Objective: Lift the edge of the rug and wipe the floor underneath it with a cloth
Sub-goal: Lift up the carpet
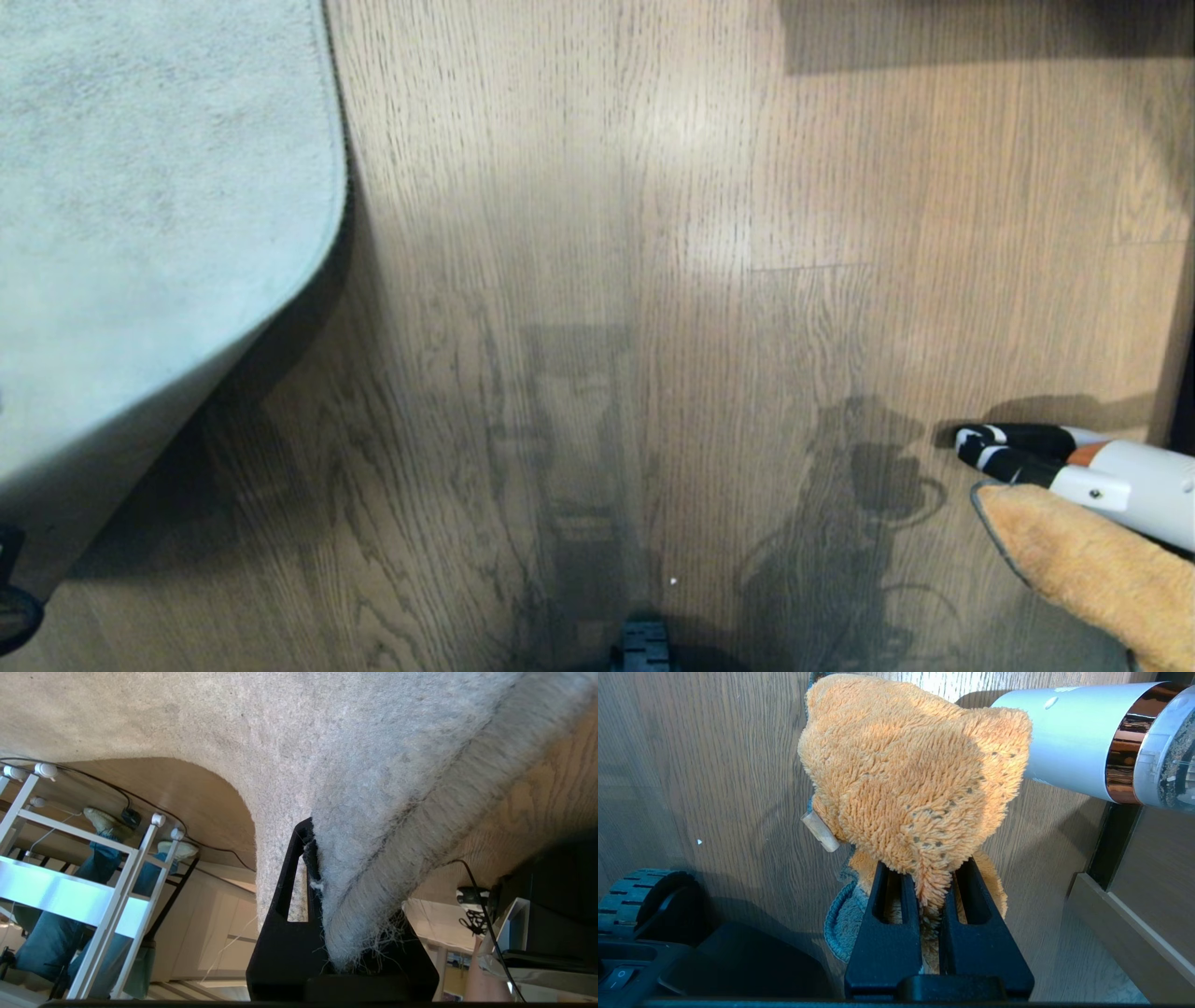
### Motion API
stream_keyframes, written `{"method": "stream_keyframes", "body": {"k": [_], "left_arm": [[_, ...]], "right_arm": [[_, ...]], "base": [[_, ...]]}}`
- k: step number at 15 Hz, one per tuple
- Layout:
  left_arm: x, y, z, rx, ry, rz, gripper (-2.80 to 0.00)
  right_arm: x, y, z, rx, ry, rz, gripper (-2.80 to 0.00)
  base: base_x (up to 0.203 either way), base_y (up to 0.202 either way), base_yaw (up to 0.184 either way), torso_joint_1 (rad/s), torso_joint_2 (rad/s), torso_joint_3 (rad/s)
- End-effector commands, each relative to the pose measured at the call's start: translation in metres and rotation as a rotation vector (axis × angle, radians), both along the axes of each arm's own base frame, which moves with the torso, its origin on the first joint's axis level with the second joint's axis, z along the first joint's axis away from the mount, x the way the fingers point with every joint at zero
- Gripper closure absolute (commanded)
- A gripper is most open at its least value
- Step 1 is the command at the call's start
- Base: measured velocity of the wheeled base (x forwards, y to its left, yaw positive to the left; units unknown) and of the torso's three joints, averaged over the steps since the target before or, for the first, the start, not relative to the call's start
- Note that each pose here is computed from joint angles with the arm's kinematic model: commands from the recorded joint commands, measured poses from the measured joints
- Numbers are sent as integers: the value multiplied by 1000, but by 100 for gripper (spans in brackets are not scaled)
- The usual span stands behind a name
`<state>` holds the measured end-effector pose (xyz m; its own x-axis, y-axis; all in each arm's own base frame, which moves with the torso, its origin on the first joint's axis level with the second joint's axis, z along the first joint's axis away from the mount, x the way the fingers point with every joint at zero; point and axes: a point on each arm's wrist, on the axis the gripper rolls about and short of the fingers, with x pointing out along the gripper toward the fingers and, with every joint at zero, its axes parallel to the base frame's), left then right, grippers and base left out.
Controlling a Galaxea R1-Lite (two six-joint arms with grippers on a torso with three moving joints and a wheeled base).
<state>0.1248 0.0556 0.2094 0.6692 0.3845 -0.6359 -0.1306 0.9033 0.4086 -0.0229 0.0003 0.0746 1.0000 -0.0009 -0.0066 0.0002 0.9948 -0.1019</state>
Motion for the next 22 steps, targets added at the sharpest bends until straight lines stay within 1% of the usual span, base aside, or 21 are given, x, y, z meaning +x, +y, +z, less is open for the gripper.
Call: {"method": "stream_keyframes", "body": {"k": [1, 6, 8, 18, 22], "left_arm": [[0, 0, -1, 1, 5, -1, 0], [0, 0, -1, 1, 7, 0, 0], [0, 0, -1, 1, 7, 0, 0], [-1, 0, -2, 0, 8, 4, 0], [-1, 0, -2, -1, 9, 2, 0]], "right_arm": [[0, 0, 0, -1, 1, 1, 0], [0, 0, 0, -1, 1, 1, 0], [0, 0, 0, -1, 1, -1, 0], [0, 0, 0, -1, 1, 1, 0], [0, 0, 0, -1, 1, 0, 0]], "base": [[0, 0, 0, 0, 0, 0], [0, 0, 0, 0, 0, 0], [3, 66, -6, 5, 5, 3], [0, 185, -1, 0, 2, 2], [0, 20, 0, 1, 2, 1]]}}
